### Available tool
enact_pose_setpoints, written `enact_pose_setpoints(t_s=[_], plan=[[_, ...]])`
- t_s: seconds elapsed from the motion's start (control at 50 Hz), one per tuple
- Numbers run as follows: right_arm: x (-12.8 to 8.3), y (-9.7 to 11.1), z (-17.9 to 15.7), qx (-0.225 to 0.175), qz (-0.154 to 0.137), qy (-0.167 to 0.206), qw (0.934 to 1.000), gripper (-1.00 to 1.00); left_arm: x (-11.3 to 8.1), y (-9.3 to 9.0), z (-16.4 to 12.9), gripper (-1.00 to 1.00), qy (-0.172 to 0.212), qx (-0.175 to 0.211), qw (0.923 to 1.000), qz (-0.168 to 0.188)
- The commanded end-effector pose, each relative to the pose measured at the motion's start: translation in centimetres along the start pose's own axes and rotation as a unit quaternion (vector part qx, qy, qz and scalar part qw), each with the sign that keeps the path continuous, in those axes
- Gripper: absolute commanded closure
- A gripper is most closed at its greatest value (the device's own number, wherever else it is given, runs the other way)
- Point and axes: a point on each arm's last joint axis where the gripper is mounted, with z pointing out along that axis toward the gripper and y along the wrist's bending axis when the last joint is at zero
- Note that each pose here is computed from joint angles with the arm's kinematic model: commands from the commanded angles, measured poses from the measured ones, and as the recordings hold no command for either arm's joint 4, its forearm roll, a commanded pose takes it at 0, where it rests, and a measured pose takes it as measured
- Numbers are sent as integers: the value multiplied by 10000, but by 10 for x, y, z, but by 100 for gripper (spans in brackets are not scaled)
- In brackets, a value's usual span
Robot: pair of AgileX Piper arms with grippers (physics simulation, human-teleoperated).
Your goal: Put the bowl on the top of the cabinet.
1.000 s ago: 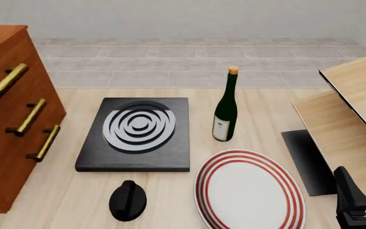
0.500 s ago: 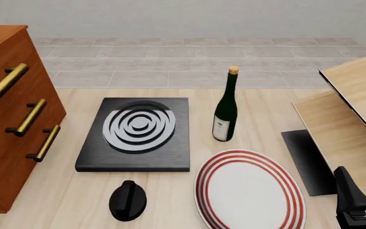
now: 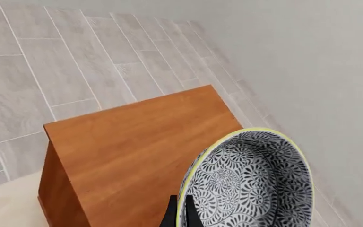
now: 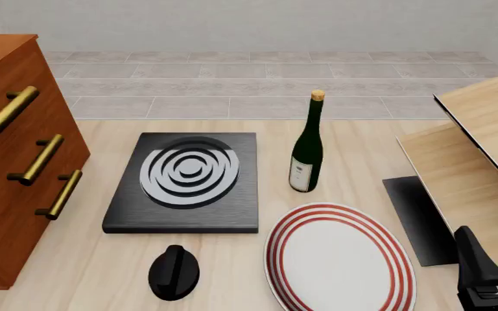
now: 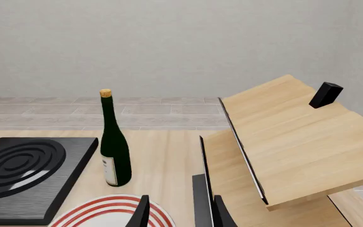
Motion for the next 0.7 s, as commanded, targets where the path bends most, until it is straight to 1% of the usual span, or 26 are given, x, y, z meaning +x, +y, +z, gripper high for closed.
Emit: enact_pose_setpoints(t_s=[0.02,0.36,0.52,0.62,0.64,0.68,0.7], plan=[[0,0,0,-1,0,1,10000,-100,1,2,15,100,118,-76,9999,-61],[0,0,0,0,-1,2,10000,-100,2,5,22,100,95,-122,9999,2],[0,0,0,0,0,0,10000,-100,2,9,33,100,108,-205,9997,-14],[0,0,0,0,1,1,10000,-100,2,13,39,100,137,-275,9995,14],[0,0,0,0,0,0,10000,-100,2,18,47,100,168,-376,9991,25],[0,0,0,0,0,0,10000,-100,3,18,46,100,151,-358,9992,73],[0,0,0,0,0,1,10000,-100,3,21,50,100,174,-421,9989,90]])
